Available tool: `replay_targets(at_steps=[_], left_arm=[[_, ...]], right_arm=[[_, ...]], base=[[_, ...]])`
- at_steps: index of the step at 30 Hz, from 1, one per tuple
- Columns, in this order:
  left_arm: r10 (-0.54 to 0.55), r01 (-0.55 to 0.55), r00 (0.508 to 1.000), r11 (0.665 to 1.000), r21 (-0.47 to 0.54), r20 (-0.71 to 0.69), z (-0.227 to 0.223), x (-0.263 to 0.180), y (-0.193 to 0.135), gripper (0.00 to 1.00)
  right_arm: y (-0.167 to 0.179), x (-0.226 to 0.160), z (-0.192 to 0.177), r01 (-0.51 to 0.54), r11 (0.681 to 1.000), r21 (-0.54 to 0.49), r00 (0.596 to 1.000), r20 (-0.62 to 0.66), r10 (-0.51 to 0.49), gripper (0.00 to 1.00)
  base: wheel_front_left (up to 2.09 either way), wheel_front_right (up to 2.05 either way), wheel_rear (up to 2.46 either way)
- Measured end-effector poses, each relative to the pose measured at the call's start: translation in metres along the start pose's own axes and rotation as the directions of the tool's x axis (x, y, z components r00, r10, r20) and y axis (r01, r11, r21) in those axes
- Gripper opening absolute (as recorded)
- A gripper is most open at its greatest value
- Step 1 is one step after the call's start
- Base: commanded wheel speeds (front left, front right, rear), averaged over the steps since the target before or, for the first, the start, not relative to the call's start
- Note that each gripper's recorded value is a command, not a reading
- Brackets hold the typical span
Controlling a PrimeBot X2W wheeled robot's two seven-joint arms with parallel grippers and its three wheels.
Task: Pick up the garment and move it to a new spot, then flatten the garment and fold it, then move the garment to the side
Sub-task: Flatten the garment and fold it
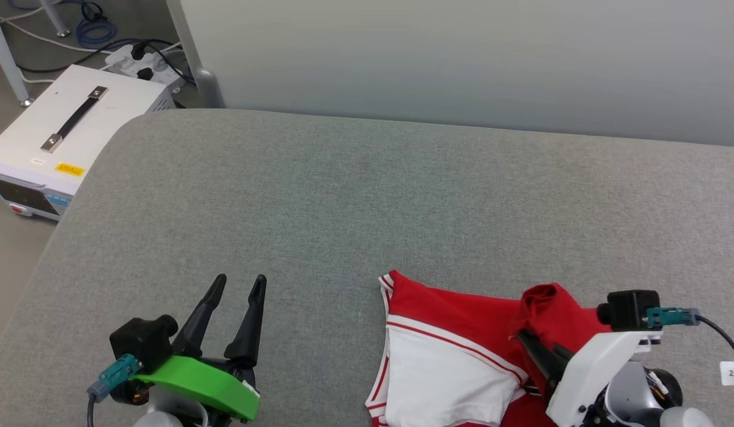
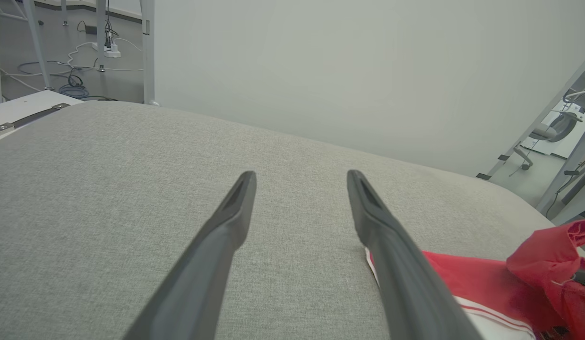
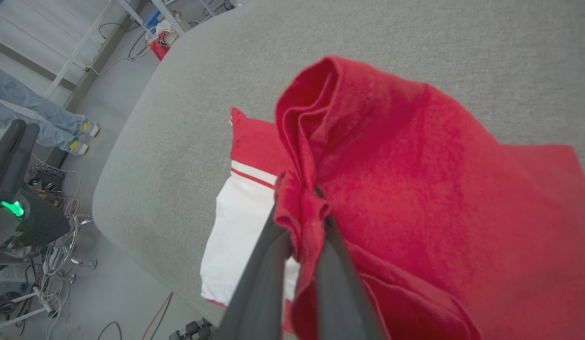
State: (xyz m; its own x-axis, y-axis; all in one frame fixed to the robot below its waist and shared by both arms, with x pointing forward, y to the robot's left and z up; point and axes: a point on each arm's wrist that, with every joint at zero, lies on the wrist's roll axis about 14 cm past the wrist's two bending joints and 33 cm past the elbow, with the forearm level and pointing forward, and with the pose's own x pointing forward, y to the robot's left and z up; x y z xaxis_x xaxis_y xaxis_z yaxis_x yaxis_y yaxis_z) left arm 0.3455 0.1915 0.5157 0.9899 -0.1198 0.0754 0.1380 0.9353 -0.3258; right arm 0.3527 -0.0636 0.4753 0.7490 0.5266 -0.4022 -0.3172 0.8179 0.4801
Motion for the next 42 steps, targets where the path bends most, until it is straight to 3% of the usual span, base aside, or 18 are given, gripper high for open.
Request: replay_targets(at_steps=[9, 19, 20, 21, 29, 33, 39, 42], left_arm=[[0.03, -0.03, 1.0, 0.999, -0.011, 0.0, -0.002, -0.006, 0.008, 1.0], [0.047, -0.047, 0.999, 0.999, -0.007, -0.012, -0.006, -0.012, 0.015, 1.0], [0.047, -0.048, 0.999, 0.999, -0.007, -0.012, -0.006, -0.012, 0.015, 1.0], [0.049, -0.049, 0.999, 0.999, -0.007, -0.013, -0.006, -0.012, 0.015, 1.0], [0.052, -0.052, 0.999, 0.999, -0.006, -0.009, -0.005, -0.01, 0.017, 1.0], [0.04, -0.04, 0.999, 0.999, -0.006, -0.004, -0.004, -0.008, 0.014, 1.0], [0.014, -0.014, 1.0, 1.0, -0.014, 0.014, 0.0, -0.002, 0.005, 1.0], [-0.004, 0.005, 1.0, 1.0, -0.019, 0.028, 0.003, 0.003, -0.003, 1.0]], right_arm=[[0.049, 0.029, -0.028, -0.169, 0.984, 0.058, 0.984, -0.041, 0.171, 0.0], [0.065, 0.048, -0.041, -0.219, 0.97, 0.11, 0.974, -0.028, 0.223, 0.0], [0.065, 0.05, -0.041, -0.219, 0.969, 0.114, 0.974, -0.026, 0.223, 0.22], [0.065, 0.051, -0.041, -0.219, 0.969, 0.117, 0.975, -0.023, 0.223, 1.0], [0.093, 0.051, -0.048, -0.296, 0.946, 0.129, 0.952, -0.044, 0.304, 1.0], [0.1, 0.046, -0.03, -0.325, 0.939, 0.111, 0.945, 0.005, 0.326, 1.0], [0.074, 0.042, 0.039, -0.193, 0.971, -0.144, 0.96, 0.177, 0.217, 1.0], [0.053, 0.031, 0.076, -0.043, 0.947, -0.319, 0.951, 0.278, 0.137, 1.0]], base=[[0.0, 0.0, 0.0], [0.0, 0.0, 0.0], [0.0, 0.0, 0.0], [0.0, 0.0, 0.0], [0.0, 0.0, 0.0], [0.0, 0.0, 0.0], [0.0, 0.0, 0.0], [0.0, 0.0, 0.0]])
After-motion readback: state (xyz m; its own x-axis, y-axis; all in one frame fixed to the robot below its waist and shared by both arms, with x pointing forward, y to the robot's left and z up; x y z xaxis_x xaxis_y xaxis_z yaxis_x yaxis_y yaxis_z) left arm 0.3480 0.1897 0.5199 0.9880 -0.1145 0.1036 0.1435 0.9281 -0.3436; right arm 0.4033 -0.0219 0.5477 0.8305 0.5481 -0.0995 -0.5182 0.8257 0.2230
